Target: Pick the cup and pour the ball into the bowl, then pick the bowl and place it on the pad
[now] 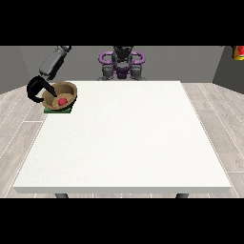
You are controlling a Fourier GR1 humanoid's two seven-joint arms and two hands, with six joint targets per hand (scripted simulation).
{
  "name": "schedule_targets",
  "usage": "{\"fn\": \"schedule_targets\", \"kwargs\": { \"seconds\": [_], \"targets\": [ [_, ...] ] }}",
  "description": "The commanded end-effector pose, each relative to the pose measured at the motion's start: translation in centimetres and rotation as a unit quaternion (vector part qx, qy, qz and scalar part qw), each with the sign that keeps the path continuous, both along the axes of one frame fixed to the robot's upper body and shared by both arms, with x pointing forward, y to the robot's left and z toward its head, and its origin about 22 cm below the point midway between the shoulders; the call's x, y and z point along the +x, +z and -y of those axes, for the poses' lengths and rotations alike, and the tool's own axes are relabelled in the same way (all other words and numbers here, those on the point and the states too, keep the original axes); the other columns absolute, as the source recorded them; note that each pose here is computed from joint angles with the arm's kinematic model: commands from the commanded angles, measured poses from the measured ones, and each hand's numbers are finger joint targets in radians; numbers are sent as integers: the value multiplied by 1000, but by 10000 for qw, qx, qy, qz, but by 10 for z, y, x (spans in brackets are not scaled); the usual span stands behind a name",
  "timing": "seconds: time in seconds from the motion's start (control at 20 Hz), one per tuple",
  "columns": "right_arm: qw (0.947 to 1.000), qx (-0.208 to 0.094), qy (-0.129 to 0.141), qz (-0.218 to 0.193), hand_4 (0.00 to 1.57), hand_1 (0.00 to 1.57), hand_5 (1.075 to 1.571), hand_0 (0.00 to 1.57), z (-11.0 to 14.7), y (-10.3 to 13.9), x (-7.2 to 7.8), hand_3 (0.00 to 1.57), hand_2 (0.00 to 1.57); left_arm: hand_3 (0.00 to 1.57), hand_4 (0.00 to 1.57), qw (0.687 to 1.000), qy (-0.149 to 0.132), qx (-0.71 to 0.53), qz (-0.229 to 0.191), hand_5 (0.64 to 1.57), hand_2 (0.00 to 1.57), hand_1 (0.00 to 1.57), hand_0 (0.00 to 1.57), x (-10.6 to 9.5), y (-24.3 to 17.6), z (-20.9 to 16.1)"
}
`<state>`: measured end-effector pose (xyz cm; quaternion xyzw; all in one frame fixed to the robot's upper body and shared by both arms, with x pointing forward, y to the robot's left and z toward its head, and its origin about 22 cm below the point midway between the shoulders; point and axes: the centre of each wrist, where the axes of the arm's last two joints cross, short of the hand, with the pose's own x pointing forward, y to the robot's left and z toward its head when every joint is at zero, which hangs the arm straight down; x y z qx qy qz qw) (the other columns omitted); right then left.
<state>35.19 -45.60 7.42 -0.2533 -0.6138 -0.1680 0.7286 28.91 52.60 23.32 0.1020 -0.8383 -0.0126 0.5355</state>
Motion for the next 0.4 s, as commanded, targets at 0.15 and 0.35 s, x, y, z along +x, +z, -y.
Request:
{"fn": "schedule_targets", "kwargs": {
  "seconds": [0.15,0.35],
  "targets": [
    [9977,-164,276,-598,0,0,1407,0,9,20,5,0,0,0,1190,9993,-264,-36,-246,1569,0,0,0,17,-13,28],
    [9956,-286,615,-640,200,0,1375,0,4,42,12,0,0,0,1190,9973,60,-132,-724,1569,0,0,0,10,-63,21]
  ]
}}
